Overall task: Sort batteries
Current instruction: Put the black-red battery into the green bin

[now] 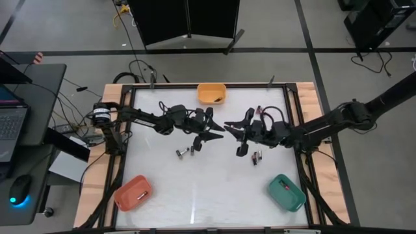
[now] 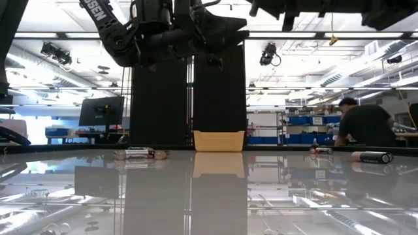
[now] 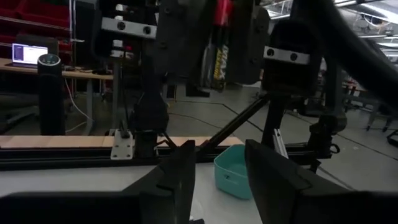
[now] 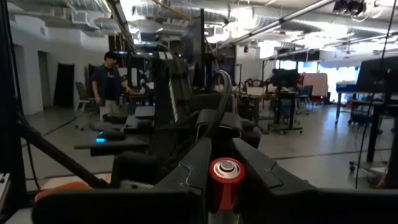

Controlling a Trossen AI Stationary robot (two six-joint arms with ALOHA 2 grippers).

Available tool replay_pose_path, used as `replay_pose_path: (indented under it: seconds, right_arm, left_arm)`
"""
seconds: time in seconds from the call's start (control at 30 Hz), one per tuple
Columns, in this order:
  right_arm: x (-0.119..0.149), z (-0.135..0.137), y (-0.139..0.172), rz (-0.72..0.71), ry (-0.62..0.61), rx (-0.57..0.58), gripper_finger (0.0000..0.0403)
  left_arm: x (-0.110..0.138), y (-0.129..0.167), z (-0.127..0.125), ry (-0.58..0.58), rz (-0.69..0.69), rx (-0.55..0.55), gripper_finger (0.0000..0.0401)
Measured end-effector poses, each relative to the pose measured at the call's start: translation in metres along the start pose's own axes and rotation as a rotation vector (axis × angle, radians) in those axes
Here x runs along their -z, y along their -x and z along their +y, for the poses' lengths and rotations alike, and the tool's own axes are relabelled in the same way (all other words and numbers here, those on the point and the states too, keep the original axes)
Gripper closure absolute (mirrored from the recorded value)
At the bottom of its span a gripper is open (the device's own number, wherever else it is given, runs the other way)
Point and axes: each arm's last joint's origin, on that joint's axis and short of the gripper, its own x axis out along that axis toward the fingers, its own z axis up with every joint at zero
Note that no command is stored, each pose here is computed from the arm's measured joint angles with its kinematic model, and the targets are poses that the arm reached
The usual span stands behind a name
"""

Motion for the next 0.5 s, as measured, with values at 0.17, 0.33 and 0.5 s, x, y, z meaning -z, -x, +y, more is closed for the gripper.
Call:
replay_pose_path:
  seconds: [0.17,0.33,0.5]
  right_arm:
    - [-0.015,-0.002,0.015,0.083,0.003,-0.009,0.0342]
    - [-0.033,0.002,0.025,0.322,-0.012,-0.021,0.0342]
    - [-0.045,0.013,0.035,0.627,-0.099,-0.014,0.0342]
  left_arm:
    - [-0.002,0.005,0.01,-0.006,-0.004,-0.03,0.0253]
    - [-0.004,0.01,0.019,-0.01,-0.005,-0.04,0.0253]
    - [-0.005,0.013,0.025,-0.015,-0.006,-0.049,0.0252]
